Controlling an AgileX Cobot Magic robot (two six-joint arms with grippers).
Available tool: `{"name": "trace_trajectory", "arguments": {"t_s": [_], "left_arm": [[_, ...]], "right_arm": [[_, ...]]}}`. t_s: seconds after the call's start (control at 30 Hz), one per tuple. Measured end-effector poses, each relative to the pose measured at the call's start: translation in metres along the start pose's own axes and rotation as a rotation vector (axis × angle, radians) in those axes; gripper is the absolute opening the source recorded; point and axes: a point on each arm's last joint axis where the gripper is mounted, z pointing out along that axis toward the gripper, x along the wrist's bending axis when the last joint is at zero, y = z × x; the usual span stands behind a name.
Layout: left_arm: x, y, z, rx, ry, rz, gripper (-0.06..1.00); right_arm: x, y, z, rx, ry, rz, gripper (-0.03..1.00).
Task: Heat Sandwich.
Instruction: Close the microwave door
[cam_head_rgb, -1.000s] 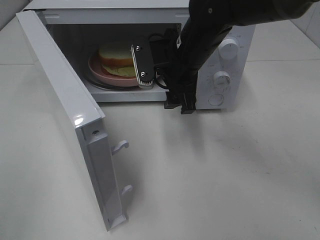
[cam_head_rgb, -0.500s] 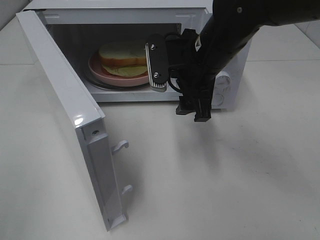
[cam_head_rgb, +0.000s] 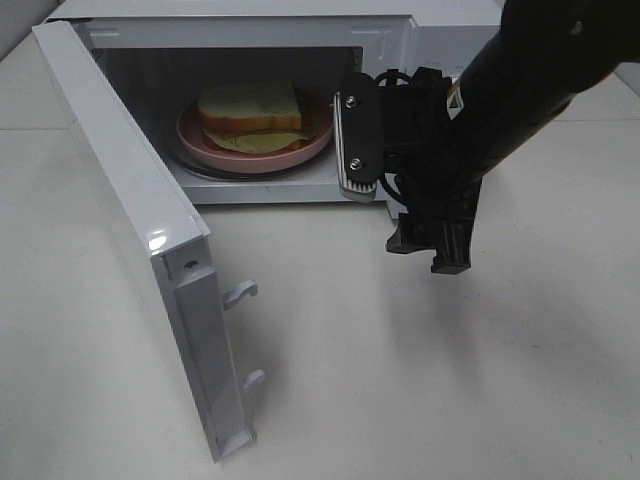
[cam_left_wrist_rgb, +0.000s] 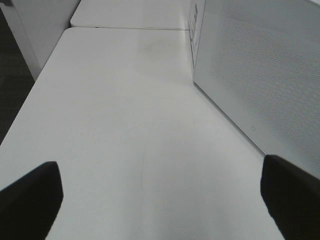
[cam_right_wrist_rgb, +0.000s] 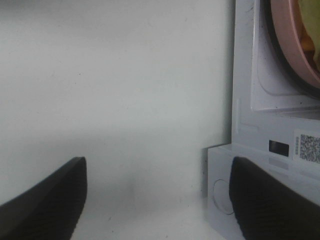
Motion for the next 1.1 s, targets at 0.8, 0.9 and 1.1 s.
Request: {"name": "trace_trajectory", "arguments": {"t_s": [0.8, 0.9, 1.1], "left_arm": [[0.0, 0.0, 0.0, 0.0, 0.0, 0.0, 0.99], [0.0, 0.0, 0.0, 0.0, 0.0, 0.0, 0.99], [0.0, 0.0, 0.0, 0.0, 0.0, 0.0, 0.99]], "right_arm": [[0.057, -0.038, -0.054, -0.032, -0.047, 0.095, 0.76], [0.068, -0.046, -0.063, -0.042, -0.061, 0.123, 0.76], [0.083, -0.055, -0.073, -0.062, -0.082, 0.189, 0.76]]}}
